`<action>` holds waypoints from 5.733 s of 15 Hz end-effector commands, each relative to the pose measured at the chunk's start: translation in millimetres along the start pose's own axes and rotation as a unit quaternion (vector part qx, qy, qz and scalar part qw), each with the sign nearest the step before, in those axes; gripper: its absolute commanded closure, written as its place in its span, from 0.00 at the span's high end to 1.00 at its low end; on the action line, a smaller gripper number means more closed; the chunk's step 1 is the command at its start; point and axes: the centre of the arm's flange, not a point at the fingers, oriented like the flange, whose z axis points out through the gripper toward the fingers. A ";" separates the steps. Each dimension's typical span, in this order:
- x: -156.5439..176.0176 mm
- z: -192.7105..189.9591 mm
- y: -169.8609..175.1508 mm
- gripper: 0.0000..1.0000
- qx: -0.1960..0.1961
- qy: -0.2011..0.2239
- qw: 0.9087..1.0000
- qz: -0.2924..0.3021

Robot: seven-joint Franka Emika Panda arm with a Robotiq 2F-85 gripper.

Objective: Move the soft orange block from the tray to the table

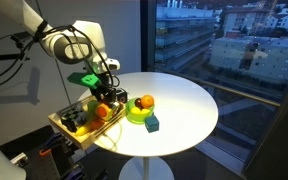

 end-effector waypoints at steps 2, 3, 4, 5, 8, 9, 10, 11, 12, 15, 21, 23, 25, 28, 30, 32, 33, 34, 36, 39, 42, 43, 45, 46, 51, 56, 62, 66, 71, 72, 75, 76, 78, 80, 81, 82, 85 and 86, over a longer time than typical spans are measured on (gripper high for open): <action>1.4 0.3 0.2 0.31 -0.018 0.004 1.000 0.011; 1.4 -1.6 0.5 0.24 -0.020 0.001 1.000 0.016; 1.3 -4.7 1.1 0.19 -0.022 -0.002 1.000 0.021; 1.2 -7.7 1.7 0.14 -0.025 -0.004 0.999 0.028; -1.2 -18.2 5.0 0.07 -0.028 -0.008 0.999 0.045; -2.5 -22.1 6.6 0.09 -0.027 -0.012 0.998 0.051; -4.1 -26.4 8.6 0.07 -0.026 -0.017 0.998 0.057; -6.2 -31.2 11.0 0.07 -0.026 -0.021 0.997 0.062; -8.5 -36.7 13.9 0.08 -0.025 -0.023 0.997 0.068; -14.3 -52.9 24.5 0.06 -0.027 -0.021 0.996 0.085; -12.9 -58.9 55.6 0.06 -0.051 -0.012 0.991 0.125; -12.3 -53.6 66.5 0.07 -0.061 -0.016 0.988 0.141; -12.9 -47.5 75.3 0.07 -0.070 -0.021 0.986 0.151; -14.1 -33.6 85.6 0.06 -0.079 -0.030 0.984 0.160; -15.1 -24.4 89.7 0.06 -0.083 -0.031 0.983 0.161; -15.4 -15.8 92.2 0.06 -0.084 -0.025 0.984 0.158; -15.1 -12.4 93.0 0.06 -0.083 -0.022 0.984 0.157; -14.8 -8.9 93.5 0.06 -0.083 -0.017 0.984 0.155; -13.9 -3.0 93.5 0.07 -0.085 -0.010 0.985 0.151; -13.4 3.6 91.9 0.45 -0.088 -0.006 0.986 0.141; -13.4 5.2 90.0 0.51 -0.089 -0.007 0.987 0.134; -13.5 5.2 89.4 0.59 -0.088 -0.009 0.987 0.133; -13.5 5.1 88.7 0.76 -0.090 -0.010 0.987 0.133; -13.4 5.0 88.3 0.84 -0.090 -0.012 0.987 0.132; -14.3 -1.8 82.2 1.00 -0.083 -0.029 0.987 0.137; -19.5 -11.3 67.6 1.00 -0.065 -0.073 0.985 0.141; -23.3 -35.8 41.8 1.00 -0.045 -0.110 0.982 0.145; -26.8 -63.0 23.8 1.00 -0.047 -0.129 0.982 0.132; -32.6 -114.3 3.7 1.00 -0.033 -0.130 0.983 0.128; -33.0 -124.6 -0.4 1.00 -0.023 -0.124 0.984 0.127; -34.0 -153.0 -10.9 1.00 0.003 -0.104 0.987 0.126; -34.6 -161.4 -13.9 1.00 0.008 -0.093 0.988 0.125; -35.5 -175.5 -17.9 1.00 0.010 -0.070 0.989 0.128; -36.7 -188.2 -19.8 1.00 0.010 -0.050 0.990 0.128; -36.8 -191.5 -21.2 1.00 0.010 -0.042 0.991 0.128; -37.8 -196.3 -21.8 1.00 0.010 -0.034 0.991 0.127; -38.2 -189.5 -18.8 1.00 0.002 -0.039 0.991 0.130; -39.0 -191.6 -19.3 1.00 0.001 -0.036 0.991 0.129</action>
